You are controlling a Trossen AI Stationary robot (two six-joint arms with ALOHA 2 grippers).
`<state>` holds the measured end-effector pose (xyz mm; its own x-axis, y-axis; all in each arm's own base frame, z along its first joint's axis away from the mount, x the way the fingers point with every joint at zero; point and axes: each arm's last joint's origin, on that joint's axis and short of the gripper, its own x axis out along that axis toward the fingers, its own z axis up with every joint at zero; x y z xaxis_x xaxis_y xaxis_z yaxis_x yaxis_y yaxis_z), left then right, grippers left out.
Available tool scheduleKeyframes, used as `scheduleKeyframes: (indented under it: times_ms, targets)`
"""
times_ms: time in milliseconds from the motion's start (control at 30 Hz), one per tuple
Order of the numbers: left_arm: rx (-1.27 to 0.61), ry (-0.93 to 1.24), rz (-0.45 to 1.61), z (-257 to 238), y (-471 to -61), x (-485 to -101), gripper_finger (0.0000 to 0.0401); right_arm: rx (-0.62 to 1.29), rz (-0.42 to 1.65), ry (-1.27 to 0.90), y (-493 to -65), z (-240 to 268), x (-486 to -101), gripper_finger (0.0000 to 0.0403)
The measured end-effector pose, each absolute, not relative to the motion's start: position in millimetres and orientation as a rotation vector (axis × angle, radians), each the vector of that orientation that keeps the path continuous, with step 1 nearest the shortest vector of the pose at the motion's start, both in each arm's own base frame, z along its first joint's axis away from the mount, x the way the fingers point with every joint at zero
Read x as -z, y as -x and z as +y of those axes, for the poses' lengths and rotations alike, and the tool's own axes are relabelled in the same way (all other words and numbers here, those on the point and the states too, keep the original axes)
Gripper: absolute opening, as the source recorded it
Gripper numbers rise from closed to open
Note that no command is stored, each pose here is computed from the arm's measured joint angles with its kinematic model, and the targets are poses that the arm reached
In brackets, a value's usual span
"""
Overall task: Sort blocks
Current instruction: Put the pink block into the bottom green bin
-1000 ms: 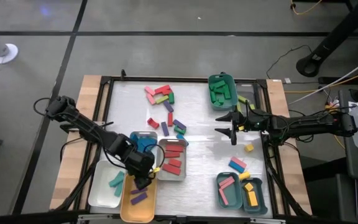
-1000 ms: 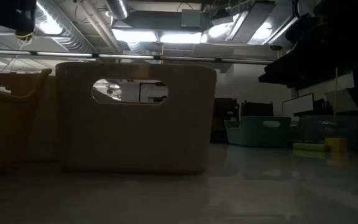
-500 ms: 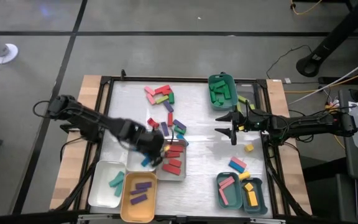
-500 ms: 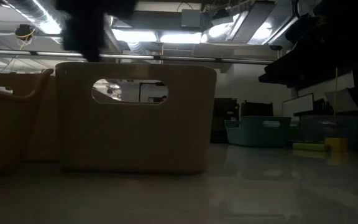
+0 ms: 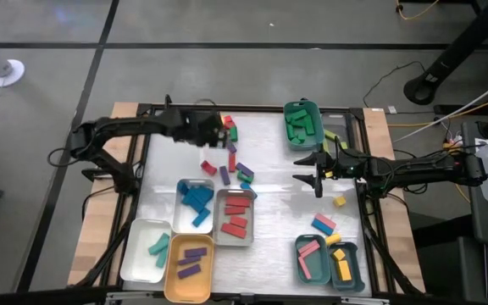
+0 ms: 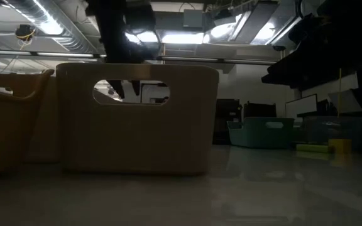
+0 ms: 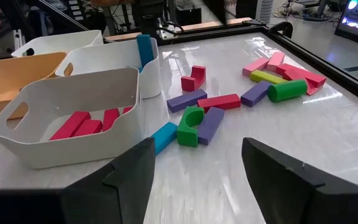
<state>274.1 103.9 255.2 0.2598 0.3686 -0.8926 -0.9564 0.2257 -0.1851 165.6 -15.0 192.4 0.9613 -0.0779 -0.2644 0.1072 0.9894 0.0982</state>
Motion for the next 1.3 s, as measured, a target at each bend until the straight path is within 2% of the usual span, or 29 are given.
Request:
scheduleKeyframes:
  times_ms: [167, 300, 567, 900, 1300]
  targets:
    - [-1.214, 0.976, 0.769, 145.2, -263.2, -247.1, 0.0178, 0.094, 0.262, -0.112, -165.7, -15.0, -192.5, 0.0238]
    - [-1.287, 1.011, 0.798, 169.0, -257.7, -231.8, 0.0178, 0.094, 0.262, -0.112, -165.7, -15.0, -192.5, 0.0238]
    - [-1.318, 1.121, 0.821, 200.8, -255.0, -204.1, 0.0178, 0.093, 0.258, -0.106, -165.8, -15.0, -192.9, 0.0238]
    - [-1.303, 1.198, 0.889, 210.8, -262.6, -173.8, 0.0178, 0.090, 0.253, -0.084, -165.9, -15.0, -193.5, 0.0238]
    - [-1.302, 1.197, 0.886, 210.9, -262.9, -174.4, 0.0178, 0.090, 0.254, -0.083, -165.9, -15.0, -193.5, 0.0238]
